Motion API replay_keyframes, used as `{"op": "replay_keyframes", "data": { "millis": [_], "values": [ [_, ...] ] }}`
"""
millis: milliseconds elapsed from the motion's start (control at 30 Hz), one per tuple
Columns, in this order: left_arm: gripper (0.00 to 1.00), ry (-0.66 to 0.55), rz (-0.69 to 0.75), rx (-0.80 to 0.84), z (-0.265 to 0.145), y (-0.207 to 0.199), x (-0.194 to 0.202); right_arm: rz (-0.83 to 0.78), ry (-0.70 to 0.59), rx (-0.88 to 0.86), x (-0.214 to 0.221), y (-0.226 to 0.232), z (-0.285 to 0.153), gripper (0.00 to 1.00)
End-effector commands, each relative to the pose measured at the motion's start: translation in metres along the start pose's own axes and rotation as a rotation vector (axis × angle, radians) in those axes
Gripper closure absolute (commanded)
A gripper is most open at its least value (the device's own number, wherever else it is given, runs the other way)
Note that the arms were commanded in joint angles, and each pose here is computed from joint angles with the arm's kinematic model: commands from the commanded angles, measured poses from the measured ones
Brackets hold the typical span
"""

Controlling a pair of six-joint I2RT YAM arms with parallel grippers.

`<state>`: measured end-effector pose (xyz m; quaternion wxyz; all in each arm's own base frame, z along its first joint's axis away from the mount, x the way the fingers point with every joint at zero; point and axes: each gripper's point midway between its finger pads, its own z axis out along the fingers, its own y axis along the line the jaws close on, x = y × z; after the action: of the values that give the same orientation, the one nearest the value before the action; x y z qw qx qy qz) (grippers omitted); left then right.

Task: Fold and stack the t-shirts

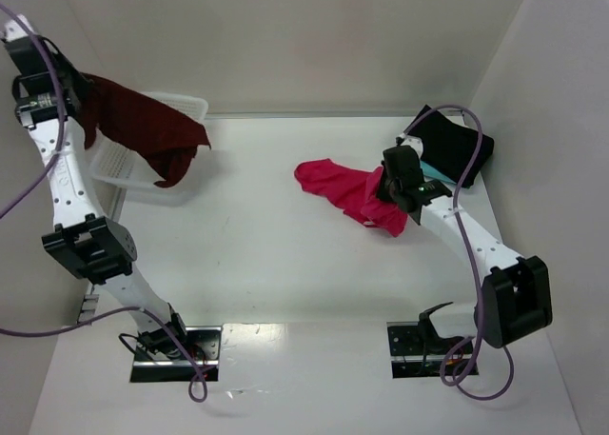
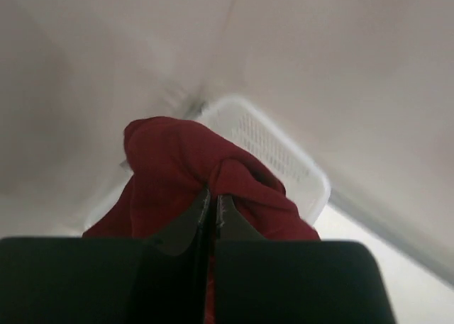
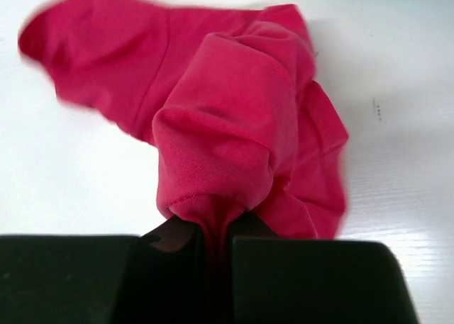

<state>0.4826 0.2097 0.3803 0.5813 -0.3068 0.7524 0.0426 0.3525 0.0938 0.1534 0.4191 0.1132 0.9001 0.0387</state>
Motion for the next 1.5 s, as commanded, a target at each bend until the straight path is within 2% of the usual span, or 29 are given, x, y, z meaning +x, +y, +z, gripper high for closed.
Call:
{"op": "replay_keyframes", "data": {
  "millis": [0, 67, 200, 367, 567, 667, 800, 833, 867, 900, 933, 967, 1033, 1067, 1100, 1133, 1200, 1233, 1333, 1367, 1433, 1467],
  "values": [
    [1.00, -0.166, -0.051, -0.072, -0.033, 0.017, -0.068, 0.003, 0.036, -0.072, 0.006, 0.017, 0.005, 1.00],
    [1.00, -0.236, -0.057, -0.088, -0.048, 0.015, -0.096, 0.003, 0.036, -0.072, 0.006, 0.017, 0.005, 1.00],
    [1.00, -0.234, -0.059, -0.078, -0.025, 0.019, -0.103, -0.017, 0.060, -0.101, 0.011, 0.022, 0.006, 1.00],
    [1.00, -0.093, -0.054, 0.047, 0.027, -0.002, -0.057, -0.026, 0.068, -0.152, 0.016, 0.034, 0.004, 1.00],
    [1.00, 0.011, 0.014, 0.173, 0.053, -0.049, -0.011, -0.033, 0.080, -0.236, 0.023, 0.056, -0.001, 1.00],
    [1.00, 0.038, 0.038, 0.192, 0.062, -0.069, 0.007, -0.026, 0.078, -0.294, 0.023, 0.075, -0.008, 1.00],
    [1.00, 0.150, 0.069, 0.139, 0.091, -0.060, 0.060, -0.038, 0.097, -0.354, 0.030, 0.099, -0.014, 1.00],
    [0.97, 0.147, 0.070, 0.128, 0.092, -0.059, 0.060, -0.038, 0.097, -0.354, 0.030, 0.099, -0.014, 1.00],
    [0.58, 0.182, 0.092, 0.092, 0.103, -0.048, 0.078, -0.035, 0.086, -0.361, 0.024, 0.102, -0.016, 0.94],
    [0.30, 0.197, 0.115, 0.049, 0.106, -0.038, 0.085, -0.047, 0.093, -0.345, 0.025, 0.100, -0.014, 0.69],
    [0.13, 0.215, 0.117, 0.043, 0.106, -0.036, 0.091, -0.047, 0.088, -0.330, 0.022, 0.098, -0.015, 0.68],
    [0.04, 0.203, 0.128, 0.022, 0.101, -0.032, 0.085, -0.068, 0.075, -0.314, 0.011, 0.097, -0.020, 0.43],
    [0.00, 0.198, 0.128, 0.023, 0.094, -0.032, 0.082, -0.077, 0.020, -0.288, -0.010, 0.093, -0.031, 0.24],
    [0.00, 0.197, 0.122, 0.070, 0.085, -0.041, 0.077, -0.088, -0.043, -0.273, -0.033, 0.091, -0.044, 0.06],
    [0.00, 0.188, 0.118, 0.116, 0.079, -0.051, 0.071, -0.080, -0.071, -0.267, -0.044, 0.090, -0.051, 0.00],
    [0.00, 0.188, 0.125, 0.161, 0.073, -0.059, 0.067, -0.087, -0.104, -0.269, -0.055, 0.091, -0.057, 0.00],
    [0.00, 0.184, 0.170, 0.298, 0.047, -0.104, 0.066, -0.095, -0.132, -0.273, -0.069, 0.089, -0.068, 0.00],
    [0.00, 0.171, 0.187, 0.327, 0.039, -0.109, 0.059, -0.095, -0.132, -0.273, -0.069, 0.089, -0.068, 0.00],
    [0.00, 0.158, 0.339, 0.607, -0.029, -0.195, 0.069, -0.100, -0.086, -0.272, -0.055, 0.088, -0.061, 0.00],
    [0.00, 0.181, 0.420, 0.721, -0.070, -0.240, 0.095, -0.101, -0.047, -0.273, -0.039, 0.086, -0.055, 0.00],
    [0.00, 0.217, 0.484, 0.785, -0.098, -0.265, 0.123, -0.095, -0.025, -0.263, -0.028, 0.081, -0.052, 0.00],
    [0.00, 0.251, 0.529, 0.780, -0.118, -0.283, 0.152, -0.088, -0.023, -0.245, -0.021, 0.073, -0.053, 0.00]
  ]
}}
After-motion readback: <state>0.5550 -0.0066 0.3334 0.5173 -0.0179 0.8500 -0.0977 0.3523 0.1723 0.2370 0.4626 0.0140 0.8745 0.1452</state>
